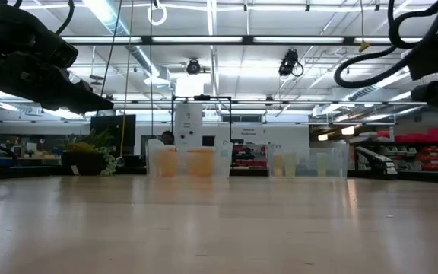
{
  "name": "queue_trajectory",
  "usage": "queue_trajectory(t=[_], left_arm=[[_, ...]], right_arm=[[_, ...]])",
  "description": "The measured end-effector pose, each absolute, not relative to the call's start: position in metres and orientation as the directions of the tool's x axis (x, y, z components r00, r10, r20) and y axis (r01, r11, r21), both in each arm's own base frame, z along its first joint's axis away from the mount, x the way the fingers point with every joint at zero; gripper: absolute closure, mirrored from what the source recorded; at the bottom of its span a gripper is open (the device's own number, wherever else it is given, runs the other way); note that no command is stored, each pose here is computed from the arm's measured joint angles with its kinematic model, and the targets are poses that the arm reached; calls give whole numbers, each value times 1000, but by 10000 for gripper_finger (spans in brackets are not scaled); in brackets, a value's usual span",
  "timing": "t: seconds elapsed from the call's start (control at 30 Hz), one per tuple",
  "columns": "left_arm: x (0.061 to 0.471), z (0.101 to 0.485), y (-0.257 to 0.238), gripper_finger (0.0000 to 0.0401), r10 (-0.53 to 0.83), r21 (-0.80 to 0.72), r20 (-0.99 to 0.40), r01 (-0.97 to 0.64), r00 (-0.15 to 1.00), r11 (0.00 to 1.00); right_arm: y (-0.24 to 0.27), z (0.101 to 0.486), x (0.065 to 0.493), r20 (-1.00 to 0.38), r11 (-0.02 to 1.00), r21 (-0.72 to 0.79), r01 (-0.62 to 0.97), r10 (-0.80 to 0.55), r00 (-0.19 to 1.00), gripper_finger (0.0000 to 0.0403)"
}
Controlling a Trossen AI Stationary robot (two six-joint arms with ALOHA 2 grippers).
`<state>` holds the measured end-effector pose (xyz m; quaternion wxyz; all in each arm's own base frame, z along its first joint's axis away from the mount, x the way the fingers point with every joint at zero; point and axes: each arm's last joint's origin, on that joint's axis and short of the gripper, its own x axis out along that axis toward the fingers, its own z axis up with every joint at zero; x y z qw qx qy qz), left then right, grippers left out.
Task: Pick and place medicine bottles into bin by pill shape (circle, oval)
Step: Put the yellow tablet bottle into the right transparent bin
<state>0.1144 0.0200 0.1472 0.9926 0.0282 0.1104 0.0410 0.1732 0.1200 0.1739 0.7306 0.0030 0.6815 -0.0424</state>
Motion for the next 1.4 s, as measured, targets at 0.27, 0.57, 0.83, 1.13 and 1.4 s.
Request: queue_trajectory(t=[0.27, 0.57, 0.83, 1.13, 1.4], left_arm=[[114, 147, 20, 220, 88, 65, -217, -75, 972, 995], [114, 147, 20, 214, 88, 65, -217, -75, 972, 995], [114, 147, 20, 220, 88, 65, -217, -75, 972, 995], [114, 147, 20, 215, 87, 65, -217, -75, 972, 995], [114, 147, 20, 218, 88, 65, -217, -75, 972, 995]], right_arm=[[120, 174, 174, -994, 996, -67, 65, -72, 86, 169], [120, 174, 174, -994, 995, -66, 70, -72, 86, 225], [120, 174, 174, -994, 995, -67, 68, -72, 86, 267], [118, 174, 175, -992, 995, -80, 67, -86, 95, 269], [103, 182, 192, -990, 994, -73, 84, -82, 117, 272]])
